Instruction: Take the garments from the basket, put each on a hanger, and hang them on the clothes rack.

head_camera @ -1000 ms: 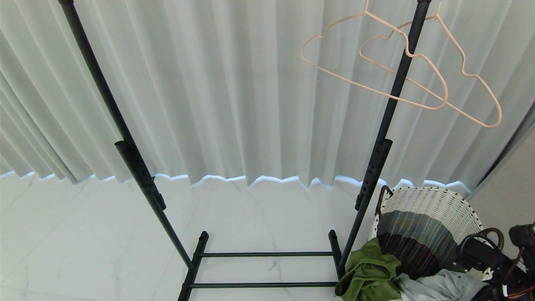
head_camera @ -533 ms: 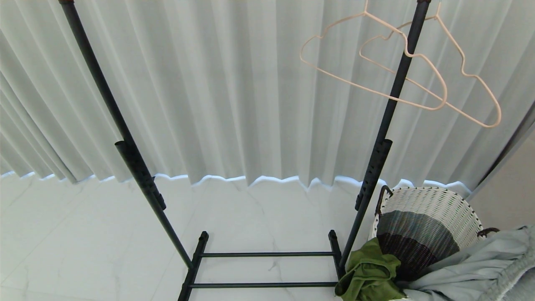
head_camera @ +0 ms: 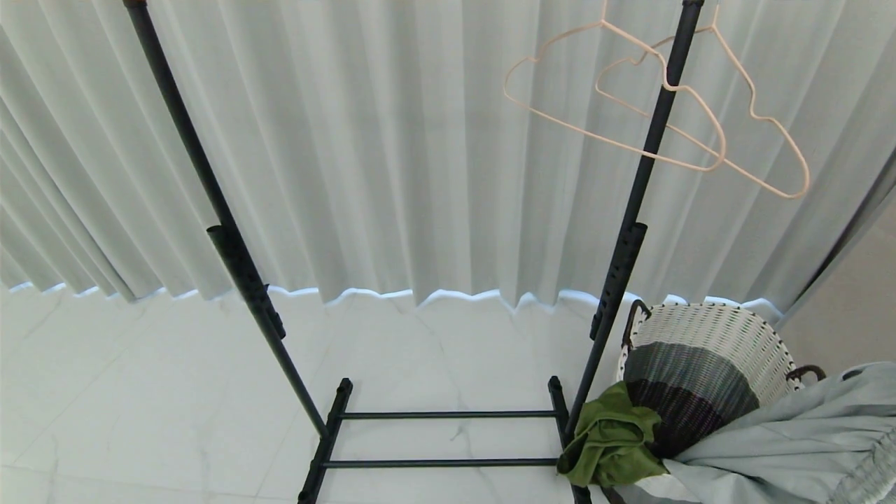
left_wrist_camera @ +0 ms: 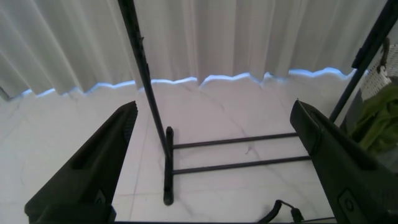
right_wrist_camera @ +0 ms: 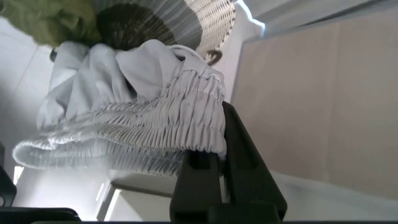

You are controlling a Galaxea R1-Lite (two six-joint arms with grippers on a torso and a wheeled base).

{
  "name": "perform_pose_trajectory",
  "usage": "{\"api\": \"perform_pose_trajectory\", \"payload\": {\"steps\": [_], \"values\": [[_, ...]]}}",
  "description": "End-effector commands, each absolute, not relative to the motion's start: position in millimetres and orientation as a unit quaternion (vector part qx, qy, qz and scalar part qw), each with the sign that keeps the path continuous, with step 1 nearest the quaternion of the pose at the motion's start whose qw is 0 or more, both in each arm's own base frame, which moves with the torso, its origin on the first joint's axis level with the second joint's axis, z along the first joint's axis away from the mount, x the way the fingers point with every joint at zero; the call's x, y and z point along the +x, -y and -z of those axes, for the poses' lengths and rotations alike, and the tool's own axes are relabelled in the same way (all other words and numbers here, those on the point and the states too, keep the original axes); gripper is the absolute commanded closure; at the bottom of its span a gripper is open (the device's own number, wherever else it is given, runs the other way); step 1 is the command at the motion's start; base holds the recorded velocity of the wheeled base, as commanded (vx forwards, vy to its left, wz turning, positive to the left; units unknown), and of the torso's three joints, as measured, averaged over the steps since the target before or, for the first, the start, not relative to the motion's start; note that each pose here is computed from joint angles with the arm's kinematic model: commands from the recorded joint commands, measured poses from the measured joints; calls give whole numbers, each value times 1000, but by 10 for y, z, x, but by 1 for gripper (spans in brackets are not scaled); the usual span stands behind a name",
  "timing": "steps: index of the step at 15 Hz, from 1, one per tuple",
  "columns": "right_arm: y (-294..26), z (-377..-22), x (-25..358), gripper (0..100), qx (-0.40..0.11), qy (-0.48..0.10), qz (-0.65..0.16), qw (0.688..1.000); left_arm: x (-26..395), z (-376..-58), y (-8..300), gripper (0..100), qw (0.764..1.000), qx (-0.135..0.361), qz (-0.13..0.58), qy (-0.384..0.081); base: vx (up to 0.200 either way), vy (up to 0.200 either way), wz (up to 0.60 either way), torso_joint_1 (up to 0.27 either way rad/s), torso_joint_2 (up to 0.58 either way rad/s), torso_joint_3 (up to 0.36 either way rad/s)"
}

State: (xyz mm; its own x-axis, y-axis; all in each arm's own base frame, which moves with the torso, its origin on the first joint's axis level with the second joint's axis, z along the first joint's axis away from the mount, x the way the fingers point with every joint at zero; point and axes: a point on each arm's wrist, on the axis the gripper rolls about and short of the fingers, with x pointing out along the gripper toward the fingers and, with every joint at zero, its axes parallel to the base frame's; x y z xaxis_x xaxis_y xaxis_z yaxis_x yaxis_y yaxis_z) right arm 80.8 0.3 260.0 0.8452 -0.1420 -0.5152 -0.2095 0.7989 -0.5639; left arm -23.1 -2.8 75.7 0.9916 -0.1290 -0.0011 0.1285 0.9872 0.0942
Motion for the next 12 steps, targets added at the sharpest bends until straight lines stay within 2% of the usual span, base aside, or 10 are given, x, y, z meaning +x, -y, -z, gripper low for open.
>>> {"api": "perform_pose_trajectory", "payload": {"steps": [1,6,9,11,12], "values": [[0,-2622,745,100,-316,-265,-16,911,-231,-756,28,0,997,48,64,2,-200,0,0,-2,2,-7],[-17,-2626,722,100,-318,-257,-28,912,-231,-756,28,0,997,49,64,2,-200,0,0,1,0,2],[-45,-2629,724,100,-322,-251,-45,912,-231,-756,28,0,997,50,64,2,0,0,0,0,0,0],[-70,-2649,725,100,-325,-242,-59,912,-231,-756,29,0,995,81,66,5,0,0,0,0,0,0],[-75,-2662,719,100,-326,-237,-62,913,-231,-756,30,0,995,81,66,5,0,0,0,0,0,0]]}}
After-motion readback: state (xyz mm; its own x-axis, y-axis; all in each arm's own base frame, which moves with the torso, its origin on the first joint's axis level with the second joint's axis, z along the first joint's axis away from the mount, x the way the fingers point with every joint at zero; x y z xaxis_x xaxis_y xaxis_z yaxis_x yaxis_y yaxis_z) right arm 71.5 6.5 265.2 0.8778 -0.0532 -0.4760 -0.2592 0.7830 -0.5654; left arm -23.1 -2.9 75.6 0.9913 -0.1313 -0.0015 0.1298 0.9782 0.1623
